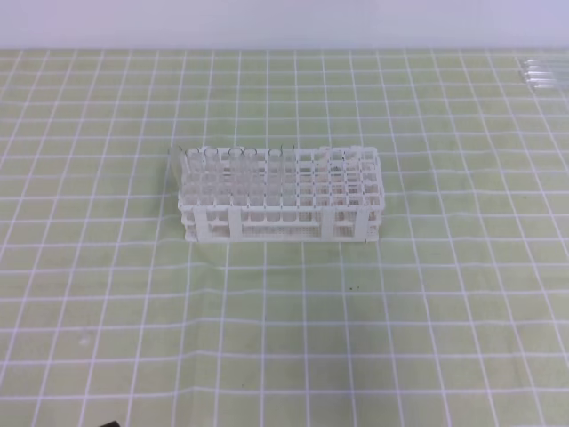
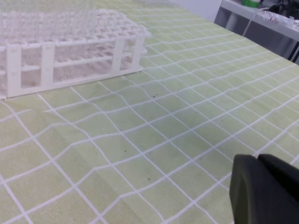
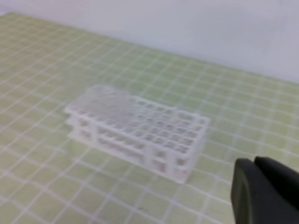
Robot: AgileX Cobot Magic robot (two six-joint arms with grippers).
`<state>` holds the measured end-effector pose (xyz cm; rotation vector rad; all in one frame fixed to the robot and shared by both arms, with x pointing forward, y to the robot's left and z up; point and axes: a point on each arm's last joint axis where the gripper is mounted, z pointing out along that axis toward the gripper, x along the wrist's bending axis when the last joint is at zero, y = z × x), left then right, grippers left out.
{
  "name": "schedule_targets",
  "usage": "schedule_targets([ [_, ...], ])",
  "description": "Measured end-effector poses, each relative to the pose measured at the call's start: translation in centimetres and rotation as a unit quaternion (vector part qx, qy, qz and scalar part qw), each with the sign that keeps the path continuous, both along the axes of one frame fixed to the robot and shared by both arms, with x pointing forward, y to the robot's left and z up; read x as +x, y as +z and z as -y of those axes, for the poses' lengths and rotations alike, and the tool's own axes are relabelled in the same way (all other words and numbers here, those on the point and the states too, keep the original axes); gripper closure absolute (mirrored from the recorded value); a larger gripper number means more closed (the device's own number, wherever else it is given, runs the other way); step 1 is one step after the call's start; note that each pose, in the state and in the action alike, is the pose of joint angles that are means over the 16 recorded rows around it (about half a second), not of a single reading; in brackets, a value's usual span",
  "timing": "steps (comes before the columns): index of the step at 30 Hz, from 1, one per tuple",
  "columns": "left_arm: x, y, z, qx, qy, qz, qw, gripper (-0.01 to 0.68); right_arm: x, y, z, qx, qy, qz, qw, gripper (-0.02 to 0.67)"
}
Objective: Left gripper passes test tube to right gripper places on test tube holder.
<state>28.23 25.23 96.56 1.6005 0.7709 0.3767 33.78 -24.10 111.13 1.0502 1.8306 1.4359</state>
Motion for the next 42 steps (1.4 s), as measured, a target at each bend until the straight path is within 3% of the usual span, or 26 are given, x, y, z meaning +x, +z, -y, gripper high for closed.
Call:
schedule_targets([
  [7,0.0,0.0,0.0,0.000,0.000,0.000,1.000,0.673,-2.4,-2.4,2.7,0.046,-0.093,0.040,0.994,0.651],
  [14,0.0,0.0,0.0,0.000,0.000,0.000,1.000,0.673,-4.3,-6.2,4.1,0.099,-0.168,0.091,0.976,0.651],
  [19,0.0,0.0,0.0,0.001,0.000,-0.001,1.000,0.673,-4.8,-8.5,4.7,0.111,-0.205,0.120,0.965,0.651],
  [32,0.0,-0.1,0.0,0.005,0.001,-0.004,1.000,0.673,-4.7,-11.2,5.4,0.083,-0.244,0.156,0.953,0.651],
  [42,0.0,-0.3,0.0,0.007,0.001,-0.006,1.000,0.673,-4.5,-12.4,5.4,0.065,-0.247,0.135,0.957,0.651],
])
